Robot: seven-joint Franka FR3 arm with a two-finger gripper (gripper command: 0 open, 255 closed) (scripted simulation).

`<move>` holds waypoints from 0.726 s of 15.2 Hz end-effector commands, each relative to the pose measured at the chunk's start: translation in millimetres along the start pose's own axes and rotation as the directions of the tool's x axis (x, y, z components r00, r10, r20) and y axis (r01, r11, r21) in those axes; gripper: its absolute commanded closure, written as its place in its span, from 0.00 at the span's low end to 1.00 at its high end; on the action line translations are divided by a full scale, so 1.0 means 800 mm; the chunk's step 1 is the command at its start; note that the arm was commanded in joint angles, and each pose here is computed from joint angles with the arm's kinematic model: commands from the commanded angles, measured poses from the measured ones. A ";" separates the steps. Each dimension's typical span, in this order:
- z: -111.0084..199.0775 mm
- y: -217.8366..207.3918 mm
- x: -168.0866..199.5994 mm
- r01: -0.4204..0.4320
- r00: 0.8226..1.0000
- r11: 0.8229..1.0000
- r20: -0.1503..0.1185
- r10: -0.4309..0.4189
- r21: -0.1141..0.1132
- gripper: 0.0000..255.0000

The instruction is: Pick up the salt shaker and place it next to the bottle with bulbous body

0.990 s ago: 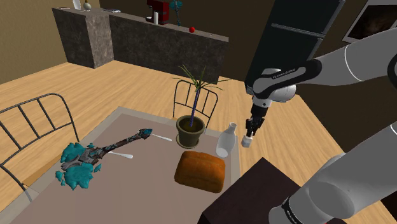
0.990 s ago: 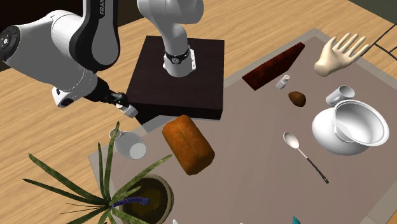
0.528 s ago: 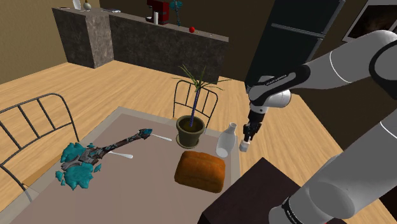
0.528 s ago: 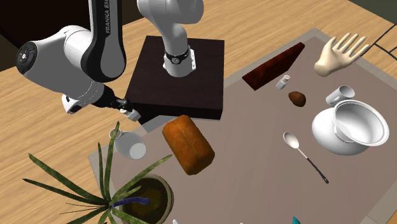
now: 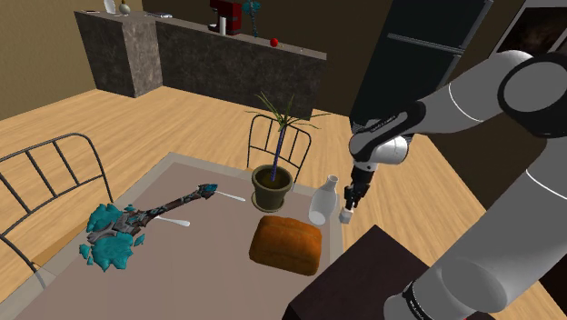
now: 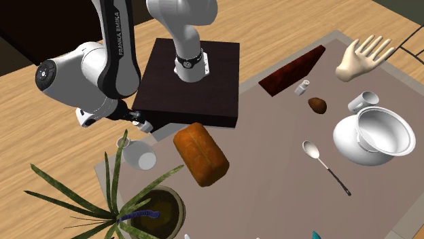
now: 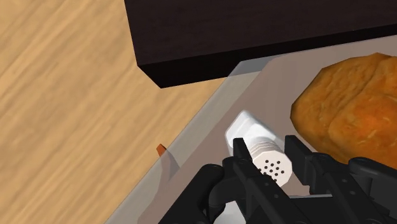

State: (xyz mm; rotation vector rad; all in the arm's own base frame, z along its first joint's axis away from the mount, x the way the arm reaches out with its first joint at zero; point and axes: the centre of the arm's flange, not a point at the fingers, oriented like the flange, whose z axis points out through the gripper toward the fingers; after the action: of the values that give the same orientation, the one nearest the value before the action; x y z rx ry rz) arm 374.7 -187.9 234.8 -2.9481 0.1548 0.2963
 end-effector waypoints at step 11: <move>0.078 0.013 0.019 0.000 1.000 1.000 0.000 0.000 0.000 1.00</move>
State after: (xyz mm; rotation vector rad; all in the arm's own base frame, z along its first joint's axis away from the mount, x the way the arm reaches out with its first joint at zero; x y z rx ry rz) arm 376.3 -188.7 175.5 -2.9483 0.1548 0.2965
